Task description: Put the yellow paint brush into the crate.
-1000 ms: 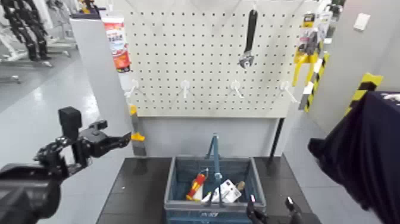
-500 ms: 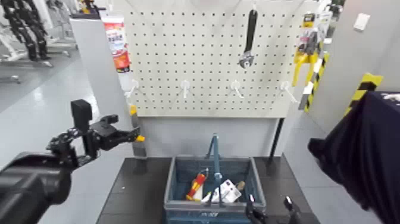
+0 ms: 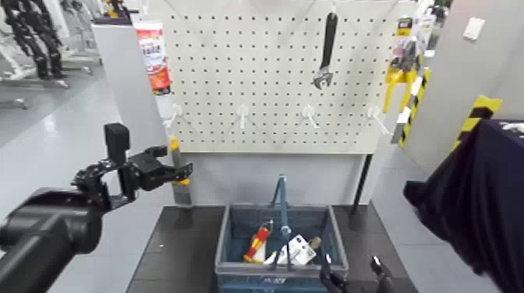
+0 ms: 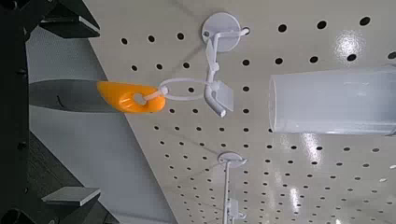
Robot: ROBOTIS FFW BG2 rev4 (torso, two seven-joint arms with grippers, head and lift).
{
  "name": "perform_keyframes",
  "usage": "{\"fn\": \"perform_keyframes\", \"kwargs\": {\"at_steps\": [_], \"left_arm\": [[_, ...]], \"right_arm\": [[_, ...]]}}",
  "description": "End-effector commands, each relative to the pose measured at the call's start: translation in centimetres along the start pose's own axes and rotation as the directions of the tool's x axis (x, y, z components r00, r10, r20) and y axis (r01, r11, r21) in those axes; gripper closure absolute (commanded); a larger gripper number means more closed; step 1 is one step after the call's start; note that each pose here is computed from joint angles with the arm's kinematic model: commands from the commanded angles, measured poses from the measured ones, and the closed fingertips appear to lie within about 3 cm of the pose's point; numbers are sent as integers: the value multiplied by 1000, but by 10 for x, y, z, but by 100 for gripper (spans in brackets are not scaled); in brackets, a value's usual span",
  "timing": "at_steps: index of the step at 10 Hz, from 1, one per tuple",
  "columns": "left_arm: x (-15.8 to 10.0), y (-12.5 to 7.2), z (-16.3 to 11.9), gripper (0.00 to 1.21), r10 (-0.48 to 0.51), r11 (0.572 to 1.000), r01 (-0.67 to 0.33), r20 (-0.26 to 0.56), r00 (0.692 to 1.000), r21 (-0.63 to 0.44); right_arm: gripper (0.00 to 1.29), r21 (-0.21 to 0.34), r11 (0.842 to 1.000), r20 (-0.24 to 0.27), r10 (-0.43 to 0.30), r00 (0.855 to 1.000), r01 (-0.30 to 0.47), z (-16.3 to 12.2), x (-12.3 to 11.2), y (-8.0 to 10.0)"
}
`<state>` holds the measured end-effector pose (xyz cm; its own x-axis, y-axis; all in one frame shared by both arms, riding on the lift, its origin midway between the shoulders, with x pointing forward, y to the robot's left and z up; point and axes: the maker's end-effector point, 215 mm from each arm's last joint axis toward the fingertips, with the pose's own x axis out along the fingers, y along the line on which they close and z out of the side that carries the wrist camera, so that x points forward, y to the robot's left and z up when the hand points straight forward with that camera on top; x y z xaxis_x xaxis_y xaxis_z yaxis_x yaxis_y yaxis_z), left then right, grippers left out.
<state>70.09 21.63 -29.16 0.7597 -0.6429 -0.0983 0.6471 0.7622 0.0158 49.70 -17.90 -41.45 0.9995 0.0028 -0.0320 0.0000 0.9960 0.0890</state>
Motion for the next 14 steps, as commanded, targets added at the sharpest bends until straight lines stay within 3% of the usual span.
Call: {"fn": "perform_keyframes", "kwargs": {"at_steps": [1, 3, 4, 5, 6, 7, 14], "left_arm": [[4, -1, -4, 11, -12, 1000, 12, -12, 1000, -14], [7, -2, -2, 12, -18, 1000, 17, -13, 1000, -17], [8, -2, -1, 29, -19, 1000, 19, -13, 1000, -18], [9, -3, 0, 73, -18, 1000, 18, -6, 1000, -22], [9, -1, -1, 100, -13, 999, 13, -1, 1000, -36], [9, -1, 0, 118, -9, 999, 9, 3, 1000, -33], [9, -3, 3, 120, -4, 999, 5, 30, 1000, -40]], "right_arm": [[15, 1, 1000, 3, 1, 1000, -1, 0, 0, 0], [15, 3, 1000, 5, 2, 1000, -2, 1, 1, 1], [15, 5, 1000, 8, 2, 1000, -2, 2, 1, 1], [15, 5, 1000, 10, 2, 1000, -2, 2, 1, 1], [15, 6, 1000, 13, 3, 1000, -3, 3, 2, 2], [15, 7, 1000, 14, 3, 1000, -3, 4, 2, 2], [15, 5, 1000, 19, 2, 1000, -2, 5, 2, 0]]}}
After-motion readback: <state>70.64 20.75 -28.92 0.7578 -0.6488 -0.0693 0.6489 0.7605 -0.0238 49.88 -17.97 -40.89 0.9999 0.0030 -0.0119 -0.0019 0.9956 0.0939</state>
